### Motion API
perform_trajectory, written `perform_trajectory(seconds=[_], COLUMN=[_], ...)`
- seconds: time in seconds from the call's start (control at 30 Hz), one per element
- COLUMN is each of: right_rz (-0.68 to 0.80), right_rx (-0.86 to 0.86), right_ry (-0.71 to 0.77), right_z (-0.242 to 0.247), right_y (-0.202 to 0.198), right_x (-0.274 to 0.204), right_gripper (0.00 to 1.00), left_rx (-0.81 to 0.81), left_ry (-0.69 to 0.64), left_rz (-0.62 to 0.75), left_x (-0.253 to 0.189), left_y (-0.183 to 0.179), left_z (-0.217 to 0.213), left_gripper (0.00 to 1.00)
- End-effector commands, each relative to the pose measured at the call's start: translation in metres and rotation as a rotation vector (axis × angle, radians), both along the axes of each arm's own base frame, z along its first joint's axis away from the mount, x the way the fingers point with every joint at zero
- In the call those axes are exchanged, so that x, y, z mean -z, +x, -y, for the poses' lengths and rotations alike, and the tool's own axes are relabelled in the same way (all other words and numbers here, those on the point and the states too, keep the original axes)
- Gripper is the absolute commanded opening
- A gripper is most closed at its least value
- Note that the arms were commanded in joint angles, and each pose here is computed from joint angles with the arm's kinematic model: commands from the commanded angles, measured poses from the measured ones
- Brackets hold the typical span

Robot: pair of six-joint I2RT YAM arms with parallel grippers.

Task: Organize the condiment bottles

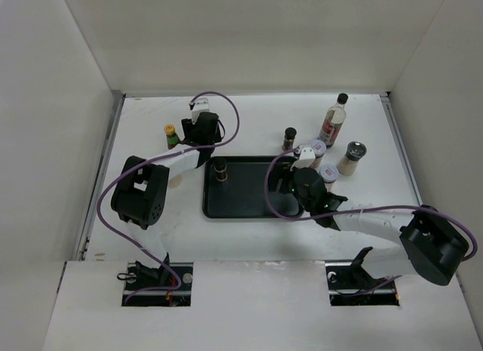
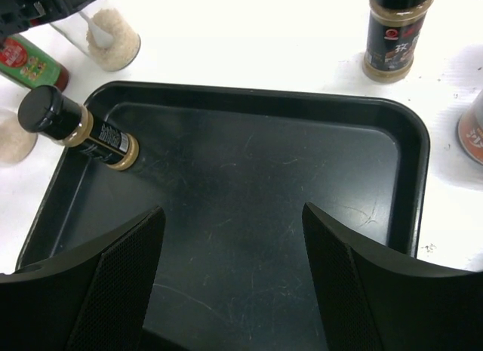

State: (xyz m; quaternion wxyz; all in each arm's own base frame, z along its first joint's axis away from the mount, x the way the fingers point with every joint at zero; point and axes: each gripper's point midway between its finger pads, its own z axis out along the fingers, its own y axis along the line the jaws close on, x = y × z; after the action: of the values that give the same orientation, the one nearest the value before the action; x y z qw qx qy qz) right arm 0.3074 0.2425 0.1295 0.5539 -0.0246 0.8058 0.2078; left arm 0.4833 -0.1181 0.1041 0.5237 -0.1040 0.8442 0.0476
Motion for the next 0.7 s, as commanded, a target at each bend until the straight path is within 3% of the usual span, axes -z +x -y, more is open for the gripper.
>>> perform_trajectory(seconds=[0.0,0.2,0.43,0.67], right_rz=[0.045,0.043,0.048,0.075], right_rx=[-0.023,-0.027,-0.026,0.076], right_ry=[0.032,0.025,0.029,0.076], right_z=[-0.014,-0.015,-0.014,0.017], right_y=[0.006,0.006,0.005,0.011], right_x=[-0.021,-0.02,-0.022,-0.033], right_gripper=[0.77,0.76,0.76,0.76], left_rx=[-0.001,-0.026,0.003,0.127], left_ry=[-0.026,-0.029,-0.073,-0.128], left_rz=[0.121,0.208,0.348,0.382], left_x=[-0.045,-0.083,-0.155,-0.179], left_y=[0.016,0.004,-0.014,-0.051], left_z=[0.004,0.001,0.012,0.058], left_gripper=[0.51,0.39,0.38,0.38])
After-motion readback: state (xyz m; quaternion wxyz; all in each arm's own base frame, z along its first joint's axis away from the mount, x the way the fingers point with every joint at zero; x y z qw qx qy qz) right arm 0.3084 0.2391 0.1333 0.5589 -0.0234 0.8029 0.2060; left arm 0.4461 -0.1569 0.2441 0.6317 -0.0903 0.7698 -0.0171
